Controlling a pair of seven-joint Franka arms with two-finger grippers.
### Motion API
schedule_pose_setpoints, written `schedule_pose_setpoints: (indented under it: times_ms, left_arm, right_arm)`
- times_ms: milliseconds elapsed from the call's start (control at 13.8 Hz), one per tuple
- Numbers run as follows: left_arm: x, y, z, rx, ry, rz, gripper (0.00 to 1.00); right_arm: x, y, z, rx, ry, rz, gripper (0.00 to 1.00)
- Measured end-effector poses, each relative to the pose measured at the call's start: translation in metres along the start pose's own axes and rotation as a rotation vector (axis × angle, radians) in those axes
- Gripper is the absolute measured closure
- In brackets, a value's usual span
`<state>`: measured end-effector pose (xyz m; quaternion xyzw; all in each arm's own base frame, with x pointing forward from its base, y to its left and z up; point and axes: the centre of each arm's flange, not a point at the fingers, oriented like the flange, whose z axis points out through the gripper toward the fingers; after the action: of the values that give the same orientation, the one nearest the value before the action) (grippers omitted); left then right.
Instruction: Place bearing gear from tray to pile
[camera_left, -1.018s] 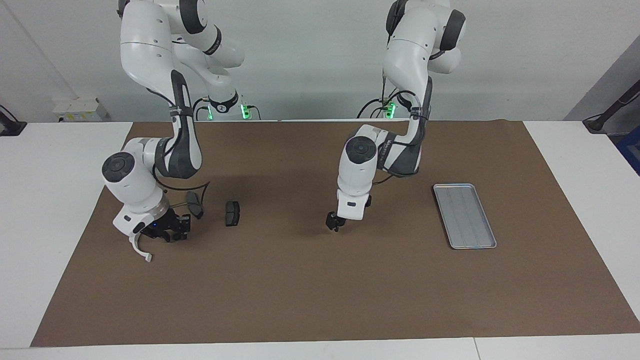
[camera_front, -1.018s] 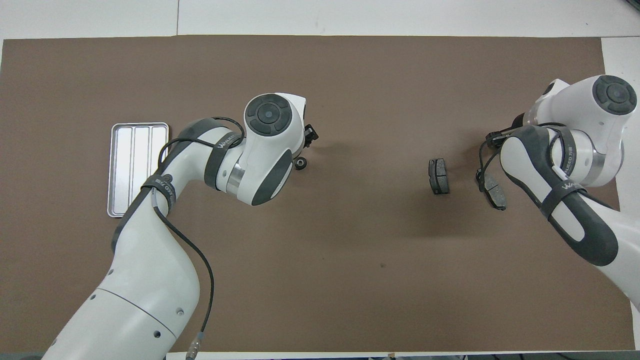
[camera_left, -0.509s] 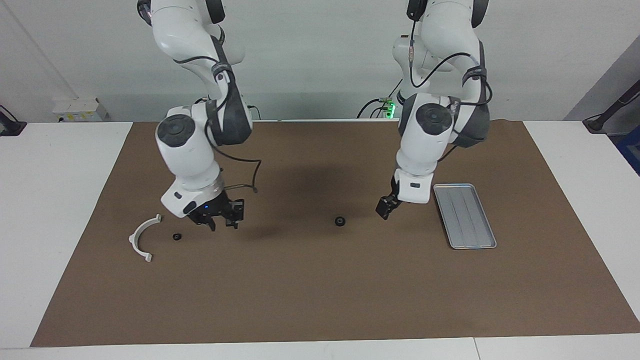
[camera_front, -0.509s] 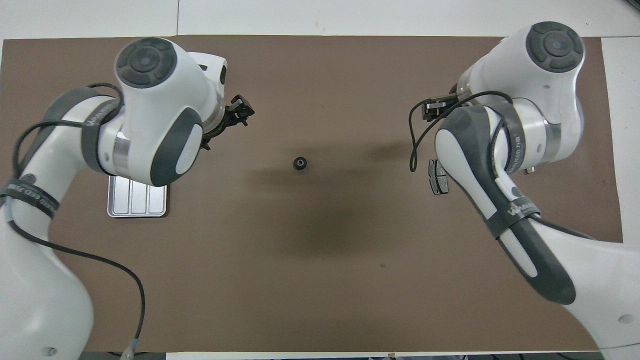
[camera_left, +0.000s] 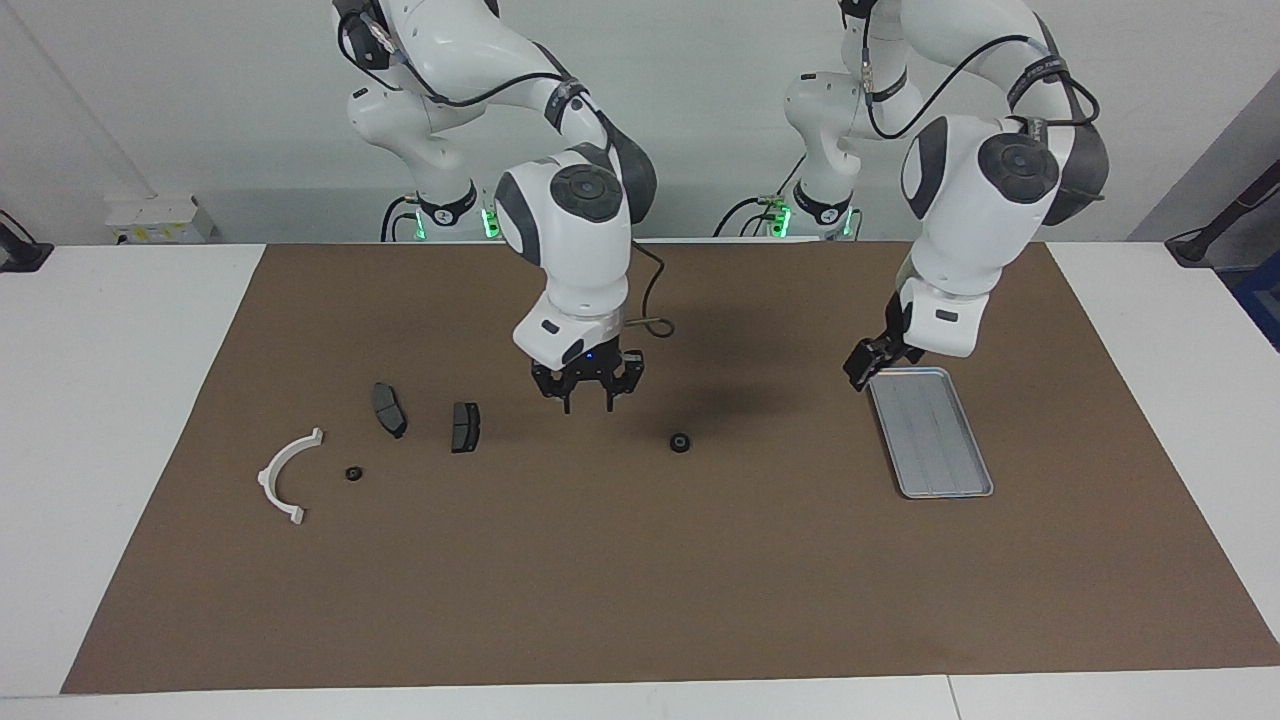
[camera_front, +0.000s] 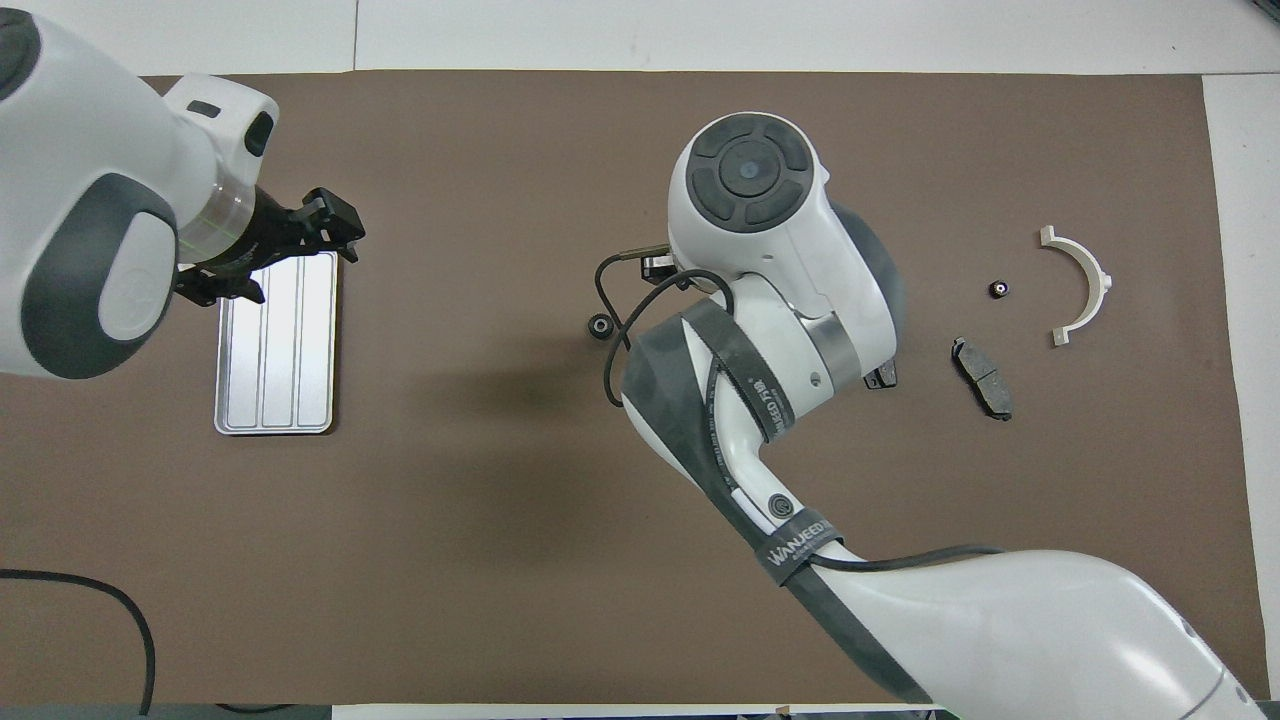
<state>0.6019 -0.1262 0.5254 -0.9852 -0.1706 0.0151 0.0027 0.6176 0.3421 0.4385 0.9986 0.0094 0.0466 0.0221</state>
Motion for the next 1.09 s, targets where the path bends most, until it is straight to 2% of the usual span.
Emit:
schedule_pose_setpoints:
  times_ms: [218,436,654,799,1090]
  left_arm:
    - [-0.003,-0.056,-0.044,-0.004,-0.005,0.071,0.0]
    - [-0.013,-0.097,-0.073,-0.003,-0.02,0.106,0.0]
    - [-0.025,-0.102,-0.066,0.011,-0.059,0.124,0.0]
    - [-0.033,-0.104,-0.057,0.014,-0.068,0.143,0.0]
    - [-0.025,-0.111,-0.058,-0.01,-0.003,0.14,0.0]
  right_arm:
    - [0.009,-0.054,0.031,0.022,0.019,0.054,0.4]
    - [0.008,-0.089,0.06,0.043,0.034,0.048,0.4]
    - [-0.005,-0.115,0.077,0.056,0.03,0.035,0.42]
    - [-0.007,-0.122,0.084,0.069,0.035,0.035,0.4]
    - [0.0,-0.121,0.102,0.104,0.057,0.05,0.41]
